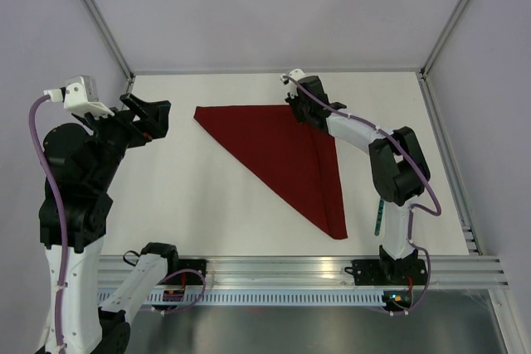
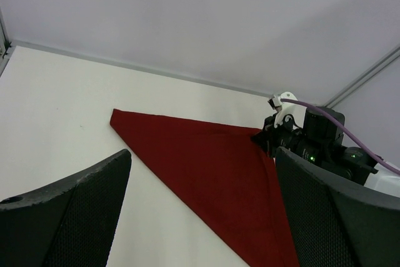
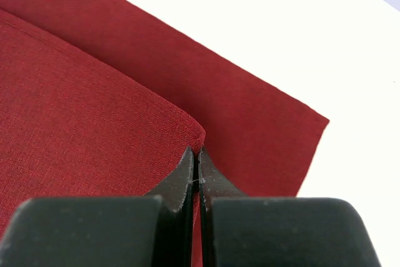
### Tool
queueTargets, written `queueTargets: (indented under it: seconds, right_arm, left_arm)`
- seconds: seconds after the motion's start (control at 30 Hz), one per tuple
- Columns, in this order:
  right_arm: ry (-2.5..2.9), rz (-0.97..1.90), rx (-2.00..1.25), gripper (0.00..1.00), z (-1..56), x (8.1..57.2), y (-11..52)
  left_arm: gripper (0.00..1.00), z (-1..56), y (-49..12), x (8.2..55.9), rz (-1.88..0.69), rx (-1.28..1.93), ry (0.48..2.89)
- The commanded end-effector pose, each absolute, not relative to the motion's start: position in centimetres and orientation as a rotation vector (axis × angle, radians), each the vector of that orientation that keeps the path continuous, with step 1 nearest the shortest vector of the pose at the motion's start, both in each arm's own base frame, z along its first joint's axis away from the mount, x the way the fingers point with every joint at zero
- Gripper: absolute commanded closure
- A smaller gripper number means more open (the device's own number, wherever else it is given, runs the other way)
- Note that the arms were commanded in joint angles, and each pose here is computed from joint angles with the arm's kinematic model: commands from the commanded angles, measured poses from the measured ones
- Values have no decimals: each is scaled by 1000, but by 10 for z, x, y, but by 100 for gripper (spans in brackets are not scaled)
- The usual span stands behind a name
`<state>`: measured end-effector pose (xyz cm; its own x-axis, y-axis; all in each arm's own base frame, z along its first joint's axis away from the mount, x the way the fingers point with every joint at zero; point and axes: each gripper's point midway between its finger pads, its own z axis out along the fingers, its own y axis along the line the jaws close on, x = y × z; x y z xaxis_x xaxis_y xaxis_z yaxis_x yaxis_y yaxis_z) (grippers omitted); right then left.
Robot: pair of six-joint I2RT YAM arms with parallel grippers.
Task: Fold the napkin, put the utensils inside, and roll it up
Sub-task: Fold the napkin
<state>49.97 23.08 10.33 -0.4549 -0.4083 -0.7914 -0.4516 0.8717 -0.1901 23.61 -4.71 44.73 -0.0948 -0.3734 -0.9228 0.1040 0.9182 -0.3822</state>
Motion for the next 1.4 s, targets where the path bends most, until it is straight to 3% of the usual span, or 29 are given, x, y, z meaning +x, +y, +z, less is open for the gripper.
queueTargets:
  seconds: [0.0, 0.63, 1.37]
  right_arm:
    - [2032, 44, -538, 99, 133, 519, 222]
    - [2063, 8, -379, 100, 125, 557, 172]
    - [2086, -12, -334, 100, 114, 568, 152]
  left_arm:
    - [0, 452, -52, 239, -430, -192, 1602]
    - [0, 448, -54, 245, -432, -186, 1614]
    - [0, 446, -55, 249, -427, -177, 1622]
